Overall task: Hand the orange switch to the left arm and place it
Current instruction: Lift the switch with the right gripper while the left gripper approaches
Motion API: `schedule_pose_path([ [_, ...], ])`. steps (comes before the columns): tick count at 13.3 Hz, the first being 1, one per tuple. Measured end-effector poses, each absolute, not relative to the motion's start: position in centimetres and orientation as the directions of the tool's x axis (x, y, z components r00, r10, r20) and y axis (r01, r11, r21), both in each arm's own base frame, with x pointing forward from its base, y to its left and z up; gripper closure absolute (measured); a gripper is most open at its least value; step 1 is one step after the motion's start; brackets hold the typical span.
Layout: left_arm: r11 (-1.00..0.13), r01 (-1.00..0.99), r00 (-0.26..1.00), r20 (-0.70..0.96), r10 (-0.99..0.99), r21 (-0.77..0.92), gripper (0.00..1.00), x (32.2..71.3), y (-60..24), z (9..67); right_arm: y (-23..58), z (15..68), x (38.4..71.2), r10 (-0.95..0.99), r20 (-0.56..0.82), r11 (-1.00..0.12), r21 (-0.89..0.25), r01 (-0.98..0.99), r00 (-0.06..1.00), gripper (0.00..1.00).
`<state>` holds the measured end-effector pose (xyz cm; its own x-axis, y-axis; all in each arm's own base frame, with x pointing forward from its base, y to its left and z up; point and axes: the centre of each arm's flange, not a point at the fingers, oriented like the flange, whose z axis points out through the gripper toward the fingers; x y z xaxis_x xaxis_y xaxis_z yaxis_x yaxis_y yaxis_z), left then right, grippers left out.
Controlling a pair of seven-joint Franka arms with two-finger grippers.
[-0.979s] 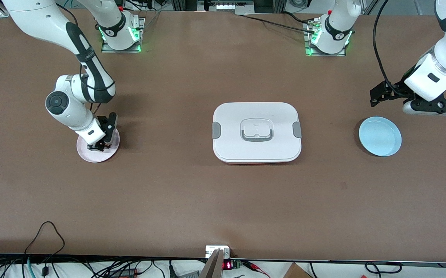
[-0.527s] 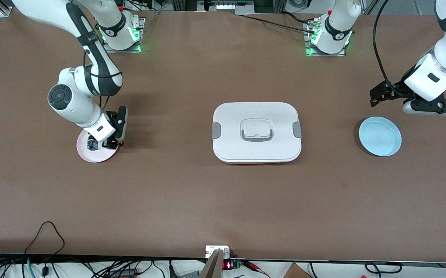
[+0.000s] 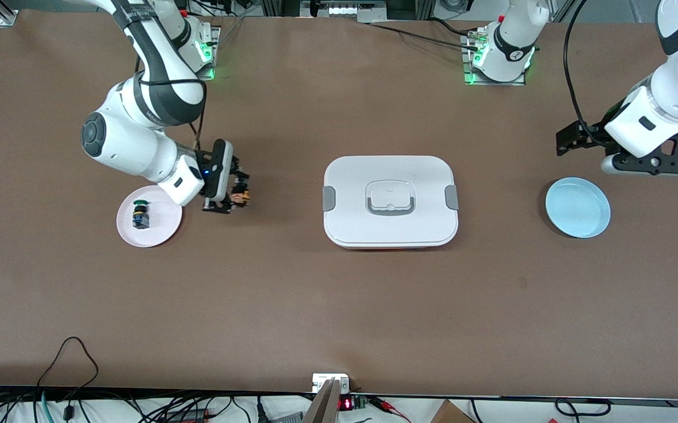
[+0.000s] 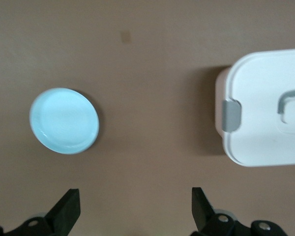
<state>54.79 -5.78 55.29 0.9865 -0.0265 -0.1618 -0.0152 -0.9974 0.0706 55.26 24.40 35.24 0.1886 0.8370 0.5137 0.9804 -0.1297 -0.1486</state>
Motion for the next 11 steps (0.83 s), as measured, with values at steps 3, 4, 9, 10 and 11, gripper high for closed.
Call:
schedule_pose_path([
  [3,-0.956,0.060,0.941,-0.337,-0.042,0.287,0.00,53.7,-6.7,53.5,29.0,37.6,54.5,0.718,0.644,-0.157,-0.219,0.963,0.263,0.27],
  [4,-0.933,0.092,0.913,-0.402,-0.060,0.348,0.00,53.4,-6.7,52.7,30.2,38.5,54.3,0.673,0.681,-0.165,-0.242,0.956,0.289,0.27],
  [9,-0.626,0.277,0.864,-0.474,-0.171,0.729,0.00,56.4,-8.7,46.6,36.7,41.4,52.8,0.467,0.792,-0.207,-0.335,0.919,0.394,0.27],
  [10,-0.537,0.291,0.879,-0.443,-0.177,0.792,0.00,56.9,-9.3,44.4,37.7,41.7,52.6,0.428,0.802,-0.209,-0.360,0.909,0.417,0.27],
  [11,-0.443,0.293,0.897,-0.404,-0.180,0.847,0.00,56.9,-9.8,41.8,38.6,42.2,52.5,0.390,0.811,-0.212,-0.381,0.900,0.436,0.27],
])
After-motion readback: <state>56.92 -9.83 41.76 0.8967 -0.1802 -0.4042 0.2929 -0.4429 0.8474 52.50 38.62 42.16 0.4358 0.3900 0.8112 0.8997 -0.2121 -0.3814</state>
